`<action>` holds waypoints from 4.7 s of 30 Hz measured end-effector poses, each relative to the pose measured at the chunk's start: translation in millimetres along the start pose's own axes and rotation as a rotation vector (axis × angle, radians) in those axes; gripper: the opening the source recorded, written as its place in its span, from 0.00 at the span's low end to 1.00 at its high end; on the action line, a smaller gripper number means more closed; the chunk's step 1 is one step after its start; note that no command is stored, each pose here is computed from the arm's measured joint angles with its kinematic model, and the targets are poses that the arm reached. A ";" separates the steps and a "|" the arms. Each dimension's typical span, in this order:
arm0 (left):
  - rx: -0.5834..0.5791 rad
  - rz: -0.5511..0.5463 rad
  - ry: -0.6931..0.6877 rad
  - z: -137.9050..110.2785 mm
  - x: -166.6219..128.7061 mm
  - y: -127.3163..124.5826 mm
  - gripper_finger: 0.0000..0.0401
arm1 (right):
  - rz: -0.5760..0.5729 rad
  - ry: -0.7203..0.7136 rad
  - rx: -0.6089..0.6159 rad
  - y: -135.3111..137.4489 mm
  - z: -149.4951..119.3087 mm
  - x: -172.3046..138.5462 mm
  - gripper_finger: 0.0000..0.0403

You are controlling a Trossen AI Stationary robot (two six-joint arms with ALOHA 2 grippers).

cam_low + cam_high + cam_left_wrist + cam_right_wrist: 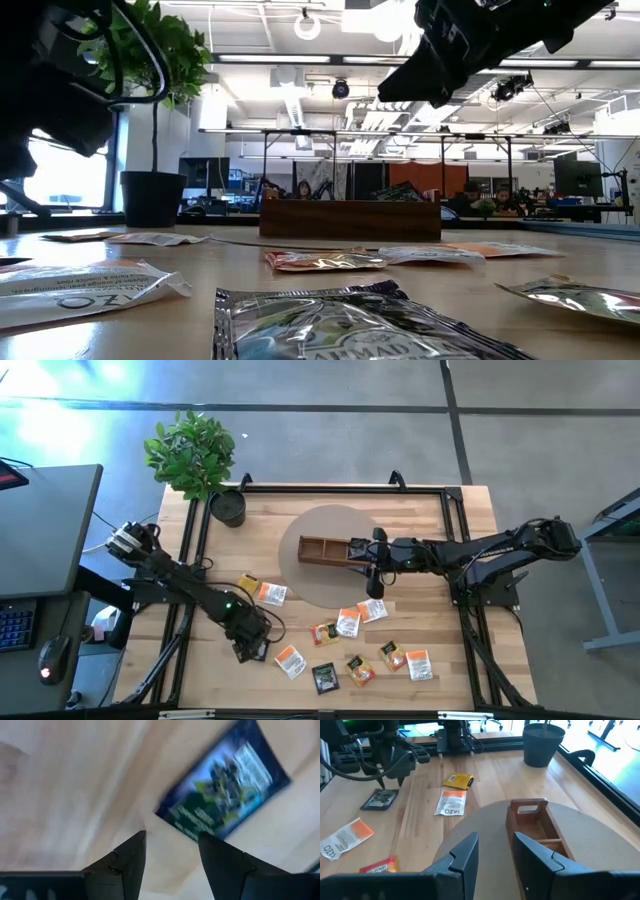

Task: Pick & Place Tea
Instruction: Put the purple tea bag into the right section of the wooden organizer

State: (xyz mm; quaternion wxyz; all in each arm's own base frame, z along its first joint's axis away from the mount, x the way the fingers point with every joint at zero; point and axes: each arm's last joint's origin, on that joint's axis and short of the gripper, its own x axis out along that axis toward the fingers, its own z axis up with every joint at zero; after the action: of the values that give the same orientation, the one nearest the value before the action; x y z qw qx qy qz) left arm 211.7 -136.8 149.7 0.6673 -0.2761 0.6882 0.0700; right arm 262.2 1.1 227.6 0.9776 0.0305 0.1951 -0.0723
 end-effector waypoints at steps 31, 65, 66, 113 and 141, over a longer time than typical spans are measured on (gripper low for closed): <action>0.043 0.023 -0.027 16.5 9.9 4.4 0.38 | 0.504 0.004 -0.354 99.3 -25.8 133.7 0.14; -0.011 -0.053 -0.018 18.5 12.0 -1.2 0.19 | 0.518 0.143 -0.307 161.2 -40.2 247.7 0.01; -0.012 -0.053 -0.015 18.3 12.0 -1.1 0.16 | 0.508 0.145 -0.308 161.6 -40.5 247.6 0.01; 0.119 -0.023 -0.375 76.3 -47.4 -21.8 0.00 | 0.328 0.063 -0.270 87.7 -21.3 56.1 0.11; 0.184 -0.047 -0.416 79.3 -49.0 -25.7 0.00 | 0.358 0.261 0.089 98.1 -18.5 173.4 0.44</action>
State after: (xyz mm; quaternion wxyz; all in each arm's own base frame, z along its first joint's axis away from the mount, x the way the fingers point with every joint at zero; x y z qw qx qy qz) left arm 291.5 -107.5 195.6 0.8187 -0.2094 0.5326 0.0468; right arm 428.6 77.1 146.8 0.9391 0.1167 0.3078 0.0982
